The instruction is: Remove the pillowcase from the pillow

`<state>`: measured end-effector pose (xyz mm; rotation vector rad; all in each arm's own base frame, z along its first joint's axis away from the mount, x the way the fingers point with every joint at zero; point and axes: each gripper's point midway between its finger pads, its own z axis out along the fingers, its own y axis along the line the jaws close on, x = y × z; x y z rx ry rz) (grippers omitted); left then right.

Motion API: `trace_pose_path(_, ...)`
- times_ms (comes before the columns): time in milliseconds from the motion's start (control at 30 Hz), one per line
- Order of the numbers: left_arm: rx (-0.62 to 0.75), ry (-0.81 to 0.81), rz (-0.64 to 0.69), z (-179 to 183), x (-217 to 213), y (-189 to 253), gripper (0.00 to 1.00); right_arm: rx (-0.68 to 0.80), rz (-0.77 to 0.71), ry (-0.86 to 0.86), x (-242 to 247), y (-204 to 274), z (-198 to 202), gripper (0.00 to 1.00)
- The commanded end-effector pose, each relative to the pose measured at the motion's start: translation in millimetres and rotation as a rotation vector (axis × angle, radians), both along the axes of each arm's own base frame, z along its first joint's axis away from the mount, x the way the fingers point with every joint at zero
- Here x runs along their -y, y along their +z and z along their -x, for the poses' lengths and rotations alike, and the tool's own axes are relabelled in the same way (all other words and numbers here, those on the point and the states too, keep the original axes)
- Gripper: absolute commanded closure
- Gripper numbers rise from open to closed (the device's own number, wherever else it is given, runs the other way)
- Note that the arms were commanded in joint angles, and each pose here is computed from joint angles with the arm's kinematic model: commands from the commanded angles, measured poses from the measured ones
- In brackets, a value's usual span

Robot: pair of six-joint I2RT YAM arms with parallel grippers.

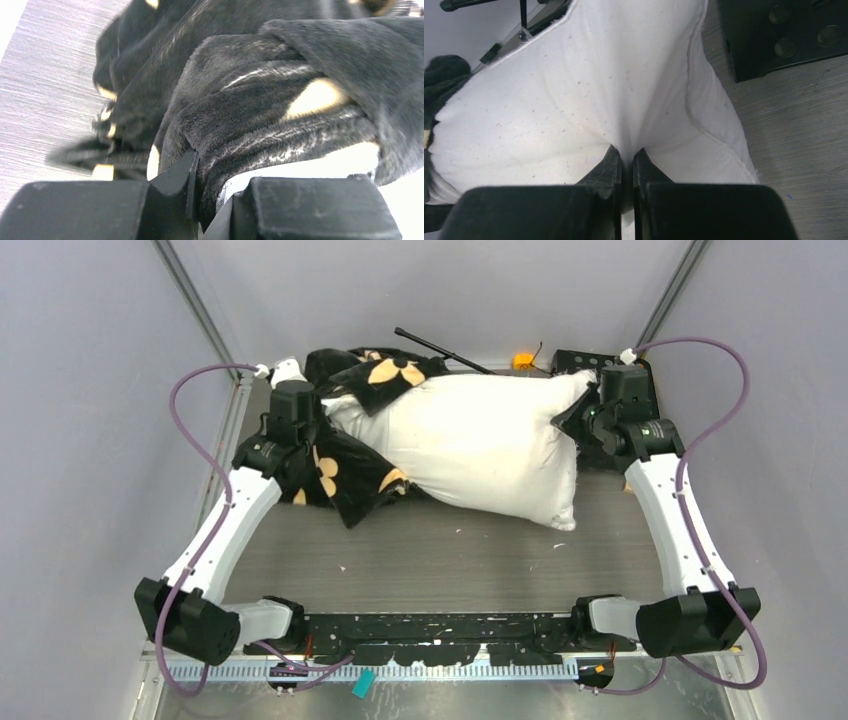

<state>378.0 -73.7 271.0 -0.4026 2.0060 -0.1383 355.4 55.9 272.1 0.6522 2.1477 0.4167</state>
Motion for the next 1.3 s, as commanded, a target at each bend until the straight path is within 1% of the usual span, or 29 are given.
trace_pose_path(0,0.199,0.139,-0.105,16,-45,76,0.95,0.124,0.123,-0.214,59,47,7,1.00)
trace_pose_path(33,0.200,0.108,-0.103,14,-39,77,0.94,0.118,0.111,-0.186,53,46,6,0.98)
trace_pose_path(67,0.186,0.079,-0.101,10,-34,73,0.91,0.108,0.099,-0.153,48,45,4,0.94)
trace_pose_path(100,0.163,0.045,-0.095,6,-27,69,0.88,0.098,0.091,-0.116,42,43,2,0.82)
trace_pose_path(133,0.117,-0.006,-0.086,1,-16,59,0.86,0.086,0.086,-0.077,36,41,1,0.58)
trace_pose_path(167,0.060,-0.059,-0.072,-3,-4,47,0.83,0.075,0.080,-0.037,30,40,3,0.29)
trace_pose_path(200,0.005,-0.116,-0.049,-5,8,37,0.76,0.074,0.067,0.009,23,39,4,0.17)
trace_pose_path(267,-0.103,-0.248,0.015,-3,37,17,0.56,0.081,0.071,0.085,11,41,8,0.14)
trace_pose_path(333,-0.165,-0.296,0.043,-1,49,4,0.36,0.054,0.134,0.130,2,43,16,0.13)
trace_pose_path(367,-0.176,-0.305,0.036,1,52,1,0.31,0.041,0.188,0.136,-1,44,18,0.13)
trace_pose_path(433,-0.178,-0.280,-0.047,6,50,5,0.23,0.024,0.267,0.178,-16,44,24,0.12)
trace_pose_path(467,-0.185,-0.270,-0.113,12,50,8,0.19,0.025,0.281,0.201,-26,45,26,0.12)
trace_pose_path(533,-0.163,-0.259,-0.227,20,54,25,0.13,0.032,0.284,0.270,-51,44,29,0.11)
trace_pose_path(567,-0.159,-0.277,-0.265,26,63,31,0.11,0.030,0.286,0.309,-66,41,30,0.11)
trace_pose_path(633,-0.157,-0.295,-0.306,32,72,40,0.07,0.021,0.305,0.369,-91,33,30,0.10)
trace_pose_path(667,-0.160,-0.311,-0.315,35,77,42,0.02,0.011,0.318,0.399,-102,27,31,0.10)
trace_pose_path(767,-0.177,-0.369,-0.300,42,95,38,0.00,-0.032,0.353,0.471,-130,4,31,0.10)
trace_pose_path(800,-0.189,-0.402,-0.275,45,103,33,0.00,-0.047,0.360,0.489,-137,-4,32,0.10)
trace_pose_path(900,-0.217,-0.497,-0.207,48,126,11,0.00,-0.095,0.374,0.523,-150,-31,32,0.09)
trace_pose_path(933,-0.233,-0.504,-0.197,48,130,-1,0.00,-0.112,0.378,0.530,-152,-42,33,0.09)
trace_pose_path(1067,-0.344,-0.396,-0.211,45,118,-53,0.00,-0.172,0.388,0.540,-153,-81,35,0.09)
trace_pose_path(1200,-0.468,-0.337,-0.208,50,108,-105,0.00,-0.238,0.411,0.541,-147,-123,42,0.09)
trace_pose_path(1267,-0.504,-0.237,-0.190,48,88,-123,0.00,-0.239,0.413,0.529,-145,-134,44,0.10)
